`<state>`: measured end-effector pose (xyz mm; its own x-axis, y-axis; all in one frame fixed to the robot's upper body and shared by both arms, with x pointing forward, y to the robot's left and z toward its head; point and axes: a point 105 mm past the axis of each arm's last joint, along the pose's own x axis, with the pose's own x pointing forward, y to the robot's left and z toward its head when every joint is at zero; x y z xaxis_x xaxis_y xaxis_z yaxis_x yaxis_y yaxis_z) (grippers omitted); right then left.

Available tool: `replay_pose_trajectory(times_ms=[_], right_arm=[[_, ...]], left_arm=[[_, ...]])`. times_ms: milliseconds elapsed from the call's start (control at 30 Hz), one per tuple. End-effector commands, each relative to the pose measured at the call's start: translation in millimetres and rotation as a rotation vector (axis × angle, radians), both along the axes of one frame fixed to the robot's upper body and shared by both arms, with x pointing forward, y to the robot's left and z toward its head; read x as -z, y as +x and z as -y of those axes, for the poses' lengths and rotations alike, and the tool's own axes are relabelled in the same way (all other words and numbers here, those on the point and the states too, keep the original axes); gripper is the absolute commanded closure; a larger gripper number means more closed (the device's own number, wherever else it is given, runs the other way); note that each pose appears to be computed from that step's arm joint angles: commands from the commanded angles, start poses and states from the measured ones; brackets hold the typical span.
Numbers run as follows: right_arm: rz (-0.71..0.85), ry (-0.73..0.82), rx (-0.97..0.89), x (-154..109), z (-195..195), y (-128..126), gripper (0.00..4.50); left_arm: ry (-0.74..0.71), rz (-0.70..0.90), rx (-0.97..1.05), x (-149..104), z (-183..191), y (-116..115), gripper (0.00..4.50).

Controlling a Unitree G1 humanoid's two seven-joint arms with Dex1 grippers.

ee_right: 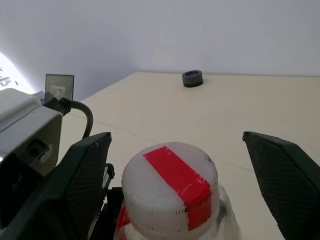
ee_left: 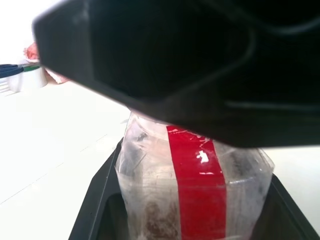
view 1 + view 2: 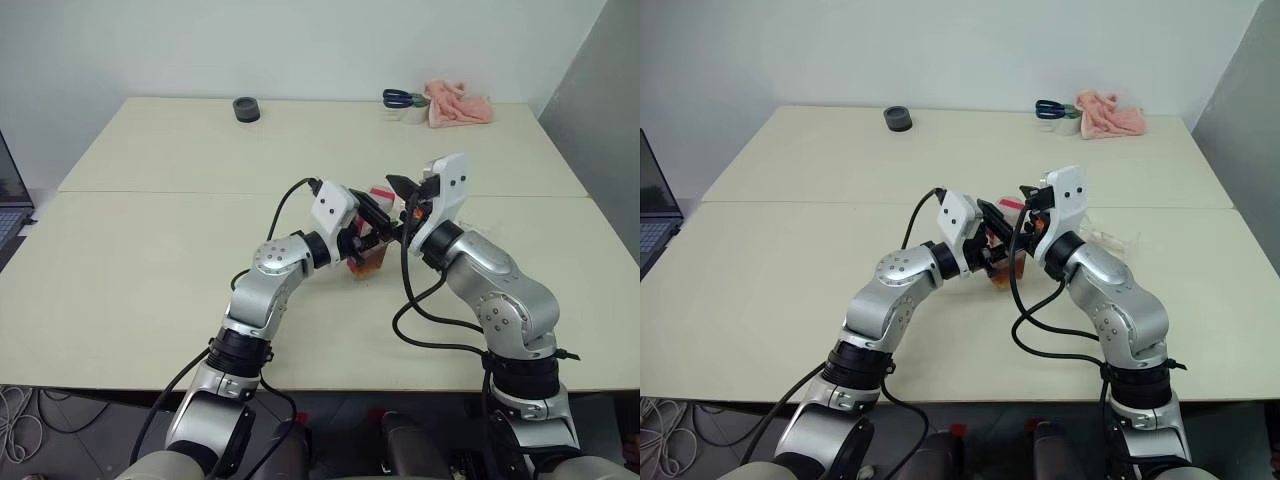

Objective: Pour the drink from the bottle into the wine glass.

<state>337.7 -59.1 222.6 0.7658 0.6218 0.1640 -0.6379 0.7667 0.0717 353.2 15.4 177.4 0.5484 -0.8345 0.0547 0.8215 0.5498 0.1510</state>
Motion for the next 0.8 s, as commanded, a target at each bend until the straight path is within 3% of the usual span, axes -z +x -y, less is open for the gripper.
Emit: replay_pose_trajectory(times_ms=[33, 167, 200, 400, 533, 667, 800], right_arm=[[0.053, 0.008, -0.016, -11.4, -1.1, -5.5, 0.96], [0.057, -0.003, -0.019, -9.2, -1.1, -6.4, 2.41], [0.061, -0.005, -0.016, -9.4, -0.6, -6.3, 2.54], [0.103, -0.004, -0.075, -20.2, -3.9, -9.7, 2.53], [0.174, 0.023, -0.501, -56.6, -27.4, -48.8, 2.53], [0.124, 0.032, -0.925, -75.2, -36.1, -92.6, 2.53], [0.077, -0.002, -1.028, -74.8, -35.0, -102.0, 2.53]], left_arm=[[-0.031, 0.088, 0.030, -24.5, 4.5, -6.6, 2.71], [-0.029, 0.089, 0.034, -24.5, 4.2, -7.3, 2.71], [-0.028, 0.089, 0.035, -24.5, 4.1, -7.5, 2.71], [-0.013, 0.079, 0.118, -26.5, -1.2, -24.8, 2.71], [-0.001, 0.026, 0.404, -45.4, -8.3, -70.8, 2.71], [0.014, -0.064, 0.703, -65.9, -21.1, -118.6, 2.71], [0.028, -0.126, 0.772, -76.9, -30.5, -125.2, 2.71]])
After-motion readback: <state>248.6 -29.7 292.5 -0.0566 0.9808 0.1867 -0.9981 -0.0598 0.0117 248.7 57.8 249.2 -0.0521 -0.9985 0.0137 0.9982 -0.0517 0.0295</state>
